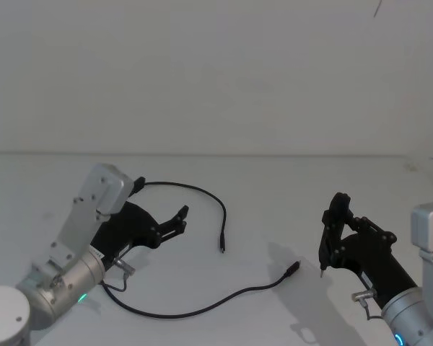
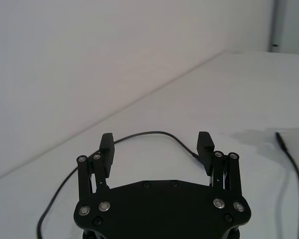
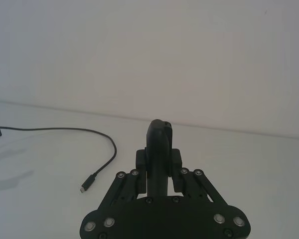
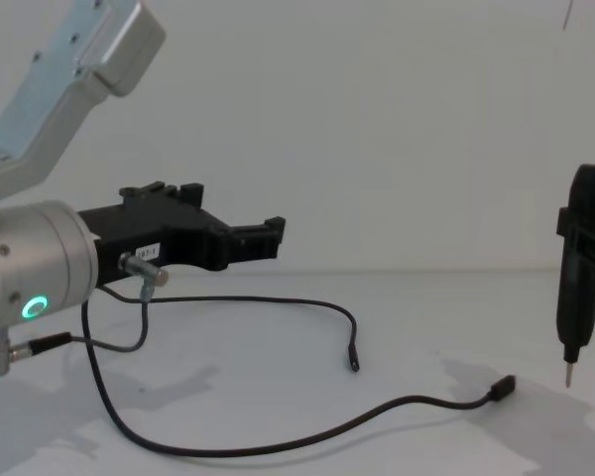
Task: Pick up the data cable with the one hand.
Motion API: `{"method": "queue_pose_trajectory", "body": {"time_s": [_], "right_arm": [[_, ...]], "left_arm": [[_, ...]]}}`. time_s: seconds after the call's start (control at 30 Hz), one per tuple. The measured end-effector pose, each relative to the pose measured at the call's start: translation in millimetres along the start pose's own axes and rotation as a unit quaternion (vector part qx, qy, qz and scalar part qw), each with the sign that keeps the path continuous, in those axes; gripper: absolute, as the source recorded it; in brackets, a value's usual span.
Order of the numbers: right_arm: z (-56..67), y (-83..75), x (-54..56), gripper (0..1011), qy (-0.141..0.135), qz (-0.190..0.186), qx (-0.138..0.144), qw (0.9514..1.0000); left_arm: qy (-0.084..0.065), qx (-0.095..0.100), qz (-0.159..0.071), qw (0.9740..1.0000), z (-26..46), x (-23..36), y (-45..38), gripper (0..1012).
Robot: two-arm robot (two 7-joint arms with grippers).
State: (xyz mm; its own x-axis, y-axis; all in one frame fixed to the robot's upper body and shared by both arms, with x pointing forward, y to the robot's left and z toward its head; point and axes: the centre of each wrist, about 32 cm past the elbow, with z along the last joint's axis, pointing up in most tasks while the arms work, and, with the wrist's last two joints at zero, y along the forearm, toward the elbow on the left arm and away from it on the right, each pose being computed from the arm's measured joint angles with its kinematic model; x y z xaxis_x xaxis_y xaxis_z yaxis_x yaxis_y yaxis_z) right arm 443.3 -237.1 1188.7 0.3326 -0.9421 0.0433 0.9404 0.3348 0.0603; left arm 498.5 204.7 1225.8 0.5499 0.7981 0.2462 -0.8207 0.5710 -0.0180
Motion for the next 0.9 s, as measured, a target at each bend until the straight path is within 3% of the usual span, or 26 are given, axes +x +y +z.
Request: {"method": "queue_pose_trajectory", "body": {"time_s": [0.27,0.33,0.43,0.57,0.67,0.73,0.77,0.9], "right_arm": [[0.0,0.0,0.0,279,0.000,0.000,0.000,1.0000],[0.0,0.0,0.0,279,0.000,0.000,0.000,1.0000],[0.0,0.0,0.0,279,0.000,0.000,0.000,1.0000],[0.0,0.0,0.0,279,0.000,0.000,0.000,1.0000],[0.0,0.0,0.0,279,0.000,0.000,0.000,1.0000],[0.0,0.0,0.0,279,0.000,0.000,0.000,1.0000],[0.0,0.0,0.0,279,0.000,0.000,0.000,1.0000],[0.0,0.0,0.0,279,0.000,0.000,0.000,1.0000]], "left_arm": [[0.008,0.020,-0.053,0.9984,15.2,8.7,-4.0,1001],[0.013,0.033,-0.079,0.9963,22.9,11.9,-7.0,1001],[0.017,0.044,-0.097,0.9941,29.1,14.3,-10.1,1001],[0.023,0.064,-0.126,0.9897,38.7,15.8,-16.1,1001],[0.027,0.089,-0.154,0.9837,49.8,15.1,-24.6,1001],[0.029,0.100,-0.163,0.9811,53.4,14.4,-28.1,1001],[0.030,0.112,-0.174,0.9779,57.6,12.7,-32.6,1001],[0.031,0.139,-0.191,0.9711,65.1,8.9,-41.8,1001]]}}
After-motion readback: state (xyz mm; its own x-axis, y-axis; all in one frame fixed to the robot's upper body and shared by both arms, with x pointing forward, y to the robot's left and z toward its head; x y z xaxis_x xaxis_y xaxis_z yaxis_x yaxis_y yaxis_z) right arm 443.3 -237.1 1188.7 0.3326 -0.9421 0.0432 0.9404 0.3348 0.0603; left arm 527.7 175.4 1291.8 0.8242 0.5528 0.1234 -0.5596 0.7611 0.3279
